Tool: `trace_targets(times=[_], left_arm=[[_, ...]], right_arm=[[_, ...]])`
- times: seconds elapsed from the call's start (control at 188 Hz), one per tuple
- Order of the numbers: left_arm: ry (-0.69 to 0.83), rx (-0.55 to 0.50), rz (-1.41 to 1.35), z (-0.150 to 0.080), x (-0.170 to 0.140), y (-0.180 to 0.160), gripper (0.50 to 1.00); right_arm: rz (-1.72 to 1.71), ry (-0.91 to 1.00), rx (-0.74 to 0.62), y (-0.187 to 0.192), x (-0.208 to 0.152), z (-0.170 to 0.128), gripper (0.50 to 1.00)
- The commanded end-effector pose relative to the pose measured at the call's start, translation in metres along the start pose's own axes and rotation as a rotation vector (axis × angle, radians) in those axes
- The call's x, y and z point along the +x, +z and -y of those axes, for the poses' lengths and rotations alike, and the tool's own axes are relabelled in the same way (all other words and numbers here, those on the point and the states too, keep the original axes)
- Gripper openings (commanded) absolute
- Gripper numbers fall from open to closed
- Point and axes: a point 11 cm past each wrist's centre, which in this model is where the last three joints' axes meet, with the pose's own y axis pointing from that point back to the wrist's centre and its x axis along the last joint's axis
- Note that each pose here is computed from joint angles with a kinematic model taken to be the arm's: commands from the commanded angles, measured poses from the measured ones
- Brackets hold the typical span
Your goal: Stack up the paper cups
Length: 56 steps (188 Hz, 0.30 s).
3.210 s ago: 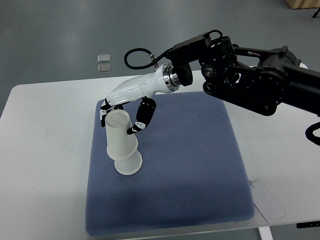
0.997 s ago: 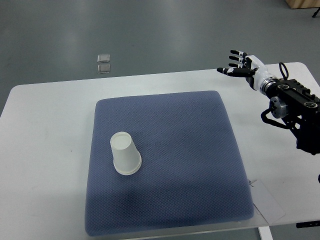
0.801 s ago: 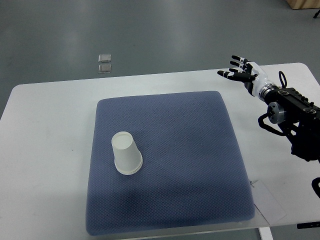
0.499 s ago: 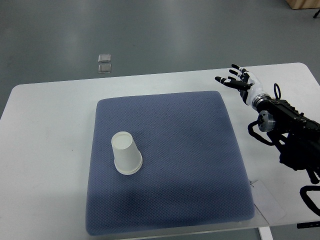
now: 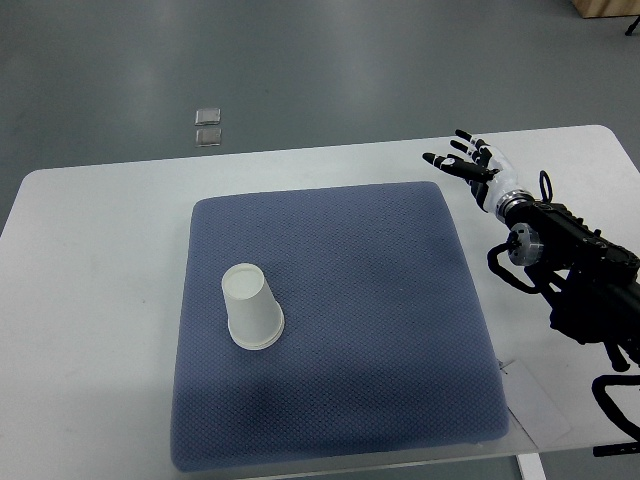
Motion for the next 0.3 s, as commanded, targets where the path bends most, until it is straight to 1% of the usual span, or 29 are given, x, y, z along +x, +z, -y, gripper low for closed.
trace_targets(times=[0.0,0.292], left_arm=[[0.0,0.0,0.0,0.0,0.0,0.0,1.0],[0.0,0.0,0.0,0.0,0.0,0.0,1.0]], right_arm=[[0.002,-0.008,0.007,-0.003,-0.003,0.0,0.917],[0.012,-0.032,0.066,-0.013,-0.012,0.0,0.917]])
